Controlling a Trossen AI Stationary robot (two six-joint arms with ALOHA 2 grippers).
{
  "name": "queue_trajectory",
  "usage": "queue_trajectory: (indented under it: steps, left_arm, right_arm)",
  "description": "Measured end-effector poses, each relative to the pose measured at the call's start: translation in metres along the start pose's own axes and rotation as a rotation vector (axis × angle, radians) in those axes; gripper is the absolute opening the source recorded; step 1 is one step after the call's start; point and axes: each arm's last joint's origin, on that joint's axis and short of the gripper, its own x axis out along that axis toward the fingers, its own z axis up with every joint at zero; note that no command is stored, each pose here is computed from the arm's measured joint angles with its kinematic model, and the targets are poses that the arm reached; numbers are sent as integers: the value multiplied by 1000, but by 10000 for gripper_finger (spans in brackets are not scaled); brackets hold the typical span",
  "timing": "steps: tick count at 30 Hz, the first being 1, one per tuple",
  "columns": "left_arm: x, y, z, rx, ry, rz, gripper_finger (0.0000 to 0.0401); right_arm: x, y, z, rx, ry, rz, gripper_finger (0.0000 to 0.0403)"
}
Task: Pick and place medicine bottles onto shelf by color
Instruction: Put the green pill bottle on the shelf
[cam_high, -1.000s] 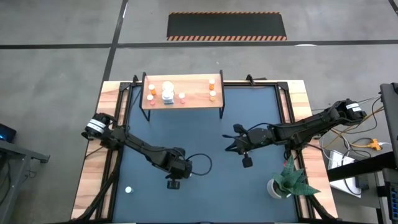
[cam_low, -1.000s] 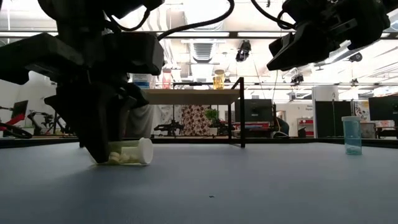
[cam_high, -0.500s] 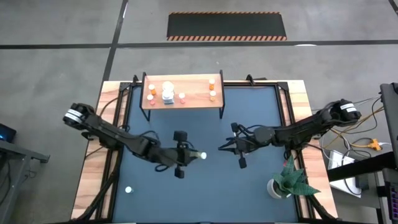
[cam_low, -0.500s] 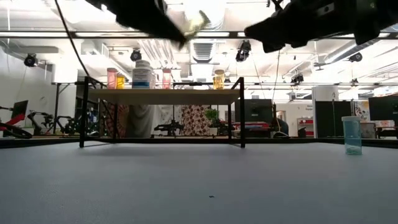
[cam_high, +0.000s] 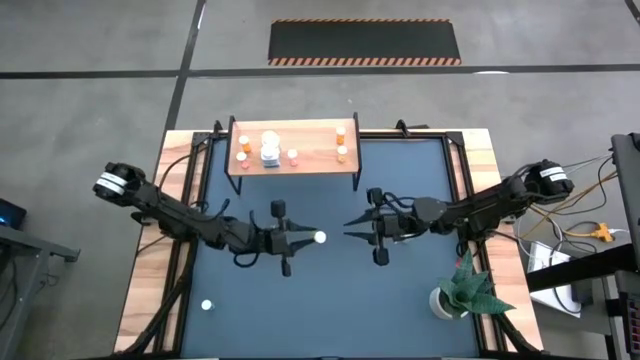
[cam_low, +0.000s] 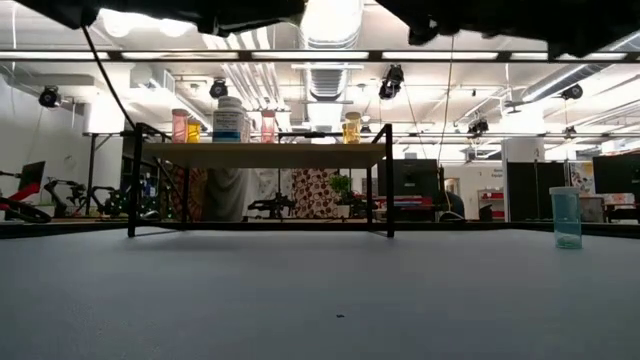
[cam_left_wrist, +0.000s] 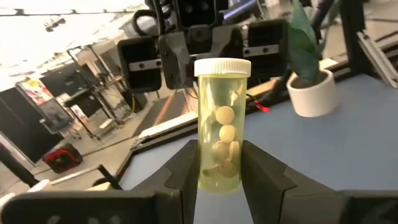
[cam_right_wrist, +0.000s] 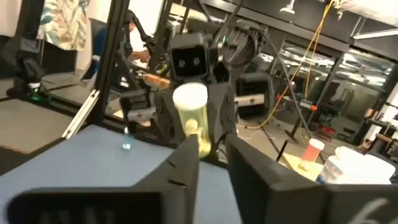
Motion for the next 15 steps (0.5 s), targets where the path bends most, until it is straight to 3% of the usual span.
queue_trajectory:
  steps: [8, 15]
  left_arm:
    - [4, 12, -3, -13, -20, 64, 86]
    - [12, 25, -8, -38, -26, 147, 86]
  right_arm:
    - [15, -10, 17, -7, -10, -23, 179]
    - [24, -20, 26, -1, -34, -54, 189]
